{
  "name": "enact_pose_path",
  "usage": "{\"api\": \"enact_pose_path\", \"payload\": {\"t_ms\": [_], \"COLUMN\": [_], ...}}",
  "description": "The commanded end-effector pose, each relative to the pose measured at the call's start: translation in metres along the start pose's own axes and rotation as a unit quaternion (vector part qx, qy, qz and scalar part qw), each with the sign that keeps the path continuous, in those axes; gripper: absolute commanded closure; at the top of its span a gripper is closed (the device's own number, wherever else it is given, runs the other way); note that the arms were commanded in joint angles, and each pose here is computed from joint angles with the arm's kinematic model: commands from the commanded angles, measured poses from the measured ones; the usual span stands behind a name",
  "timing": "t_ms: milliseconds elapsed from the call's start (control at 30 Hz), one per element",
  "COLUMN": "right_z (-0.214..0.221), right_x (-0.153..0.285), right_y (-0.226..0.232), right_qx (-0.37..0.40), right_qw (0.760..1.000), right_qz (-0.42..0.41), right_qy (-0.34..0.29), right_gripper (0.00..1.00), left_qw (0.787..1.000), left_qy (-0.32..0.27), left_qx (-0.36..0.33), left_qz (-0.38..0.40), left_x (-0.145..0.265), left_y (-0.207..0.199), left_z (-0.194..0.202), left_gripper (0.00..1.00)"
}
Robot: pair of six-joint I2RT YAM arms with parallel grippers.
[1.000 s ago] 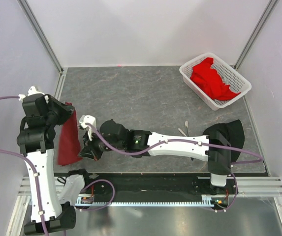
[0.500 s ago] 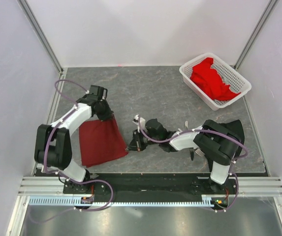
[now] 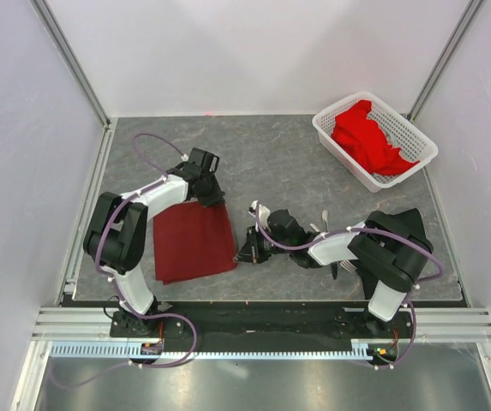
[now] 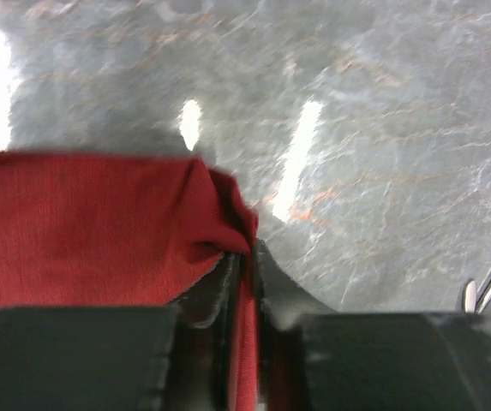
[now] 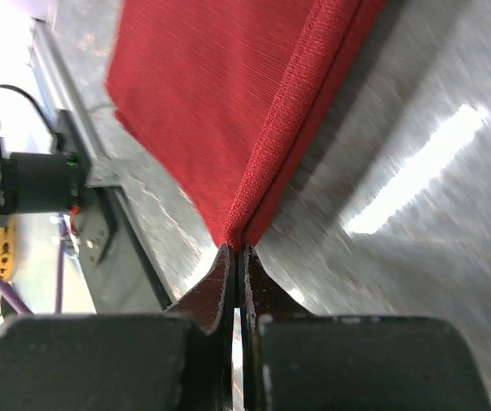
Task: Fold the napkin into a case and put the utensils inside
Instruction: Turn over the upper triangle folded napkin at the center of the board, then smooth out the lower triangle-folded napkin at the center of the board.
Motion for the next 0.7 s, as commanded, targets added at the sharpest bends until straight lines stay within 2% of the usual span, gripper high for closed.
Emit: {"api": "enact_pose_path", "payload": {"t_ms": [0, 67, 100, 133, 200, 233, 300, 333, 400, 567, 633, 667], "right_z": [0.014, 0.015, 0.01, 0.011, 0.002, 0.002, -0.007, -0.011, -0.026, -0.06, -0.069, -0.069], "right_x": [0.017, 0.025, 0.03, 0.034, 0.041, 0.044, 0.049, 0.05, 0.05, 0.041, 0.036, 0.035], "right_y": [-0.007, -0.012, -0.009, -0.01, -0.004, -0.005, -0.004, -0.003, -0.006, -0.009, -0.003, -0.004], "right_qx": [-0.02, -0.006, 0.003, 0.005, 0.019, 0.017, 0.021, 0.022, 0.023, 0.011, 0.01, 0.005], "right_qw": [0.998, 0.997, 0.996, 0.994, 0.994, 0.993, 0.992, 0.992, 0.99, 0.992, 0.993, 0.993], "right_qz": [0.045, 0.077, 0.088, 0.106, 0.11, 0.119, 0.126, 0.128, 0.135, 0.126, 0.119, 0.114], "right_qy": [0.024, 0.028, 0.013, 0.02, 0.008, 0.011, -0.001, -0.005, -0.016, -0.021, -0.021, -0.013], "right_gripper": [0.99, 0.91, 0.85, 0.78, 0.69, 0.57, 0.49, 0.47, 0.43, 0.42, 0.48, 0.5], "left_qw": [0.992, 0.992, 0.991, 0.988, 0.988, 0.985, 0.987, 0.985, 0.987, 0.988, 0.986, 0.988], "left_qy": [-0.114, -0.109, -0.113, -0.126, -0.122, -0.133, -0.108, -0.116, -0.088, -0.032, -0.015, -0.017], "left_qx": [-0.002, -0.02, -0.029, -0.038, -0.056, -0.063, -0.073, -0.081, -0.09, -0.116, -0.122, -0.124], "left_qz": [0.052, 0.055, 0.067, 0.078, 0.074, 0.085, 0.09, 0.102, 0.103, 0.099, 0.11, 0.091], "left_x": [0.015, 0.031, 0.041, 0.06, 0.076, 0.094, 0.097, 0.11, 0.107, 0.1, 0.099, 0.093], "left_y": [-0.035, -0.039, -0.042, -0.047, -0.044, -0.046, -0.039, -0.041, -0.036, -0.046, -0.056, -0.053], "left_z": [-0.057, -0.058, -0.06, -0.062, -0.054, -0.051, -0.03, -0.021, 0.007, 0.084, 0.107, 0.115], "left_gripper": [0.67, 0.59, 0.41, 0.31, 0.23, 0.22, 0.22, 0.23, 0.28, 0.37, 0.4, 0.4]}}
Point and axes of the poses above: each gripper's point midway between its finger pads, its own x axis back along the fingers, its own y axis along the line the jaws close on, z = x × y, the point moved 9 cm from there along x, back along the fingers, and after that the axes turned 14 degrees about -x, right-handed, at the moved point
